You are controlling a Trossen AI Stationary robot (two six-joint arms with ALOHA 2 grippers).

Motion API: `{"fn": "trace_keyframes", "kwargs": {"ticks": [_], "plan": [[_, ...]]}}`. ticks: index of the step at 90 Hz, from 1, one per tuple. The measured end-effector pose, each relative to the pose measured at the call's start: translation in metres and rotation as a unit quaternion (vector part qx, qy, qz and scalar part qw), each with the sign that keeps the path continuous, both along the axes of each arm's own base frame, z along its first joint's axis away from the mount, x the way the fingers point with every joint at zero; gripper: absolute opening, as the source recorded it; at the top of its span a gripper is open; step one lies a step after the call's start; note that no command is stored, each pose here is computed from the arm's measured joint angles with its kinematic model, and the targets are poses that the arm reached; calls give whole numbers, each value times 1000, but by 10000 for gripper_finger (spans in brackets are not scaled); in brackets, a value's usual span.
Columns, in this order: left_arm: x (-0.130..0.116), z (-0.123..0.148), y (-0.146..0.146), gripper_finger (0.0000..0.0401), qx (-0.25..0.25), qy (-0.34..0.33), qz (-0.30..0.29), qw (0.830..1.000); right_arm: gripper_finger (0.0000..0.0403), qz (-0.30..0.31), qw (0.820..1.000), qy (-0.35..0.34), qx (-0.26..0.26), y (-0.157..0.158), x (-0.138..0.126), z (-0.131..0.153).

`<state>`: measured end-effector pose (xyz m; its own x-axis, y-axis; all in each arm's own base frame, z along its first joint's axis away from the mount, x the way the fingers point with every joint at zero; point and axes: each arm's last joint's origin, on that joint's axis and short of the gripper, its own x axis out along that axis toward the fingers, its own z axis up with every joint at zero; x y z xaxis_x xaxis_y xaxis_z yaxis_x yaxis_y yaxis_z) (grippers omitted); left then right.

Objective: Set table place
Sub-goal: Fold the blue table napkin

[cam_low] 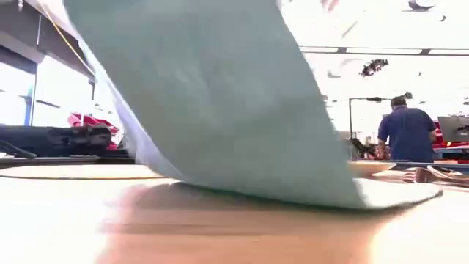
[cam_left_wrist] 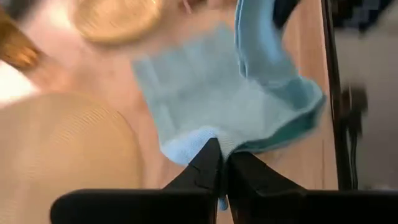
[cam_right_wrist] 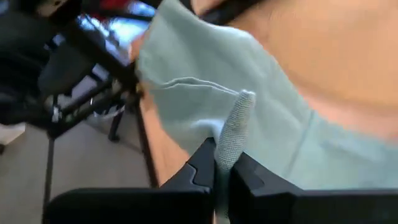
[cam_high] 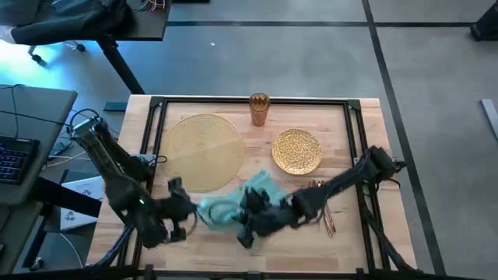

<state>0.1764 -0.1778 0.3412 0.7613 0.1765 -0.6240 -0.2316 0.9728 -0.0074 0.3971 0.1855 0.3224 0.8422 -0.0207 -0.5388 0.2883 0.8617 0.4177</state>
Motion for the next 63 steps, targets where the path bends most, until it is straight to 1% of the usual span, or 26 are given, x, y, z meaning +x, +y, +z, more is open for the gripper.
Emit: {"fn": "trace_keyframes", "kwargs": {"ticks": [12, 20, 27, 36, 46, 63], "plan": [[-7, 36, 17, 0, 4, -62, 21, 998, 0, -1, 999, -45, -29, -35, -12, 42], [-8, 59, 30, 0, 11, -106, 54, 993, 0, -12, 996, -72, -51, -58, -24, 68], [-6, 72, 44, 0, 41, -132, 88, 987, 0, -23, 993, -89, -73, -81, -31, 85], [-2, 87, 66, 0, 90, -151, 138, 975, 0, -30, 988, -89, -126, -108, -35, 95], [5, 96, 94, 0, 146, -142, 187, 961, 0, -43, 979, -79, -181, -138, -33, 99], [11, 101, 140, 0, 249, -77, 249, 933, 0, -63, 958, -65, -272, -185, -29, 102]]}}
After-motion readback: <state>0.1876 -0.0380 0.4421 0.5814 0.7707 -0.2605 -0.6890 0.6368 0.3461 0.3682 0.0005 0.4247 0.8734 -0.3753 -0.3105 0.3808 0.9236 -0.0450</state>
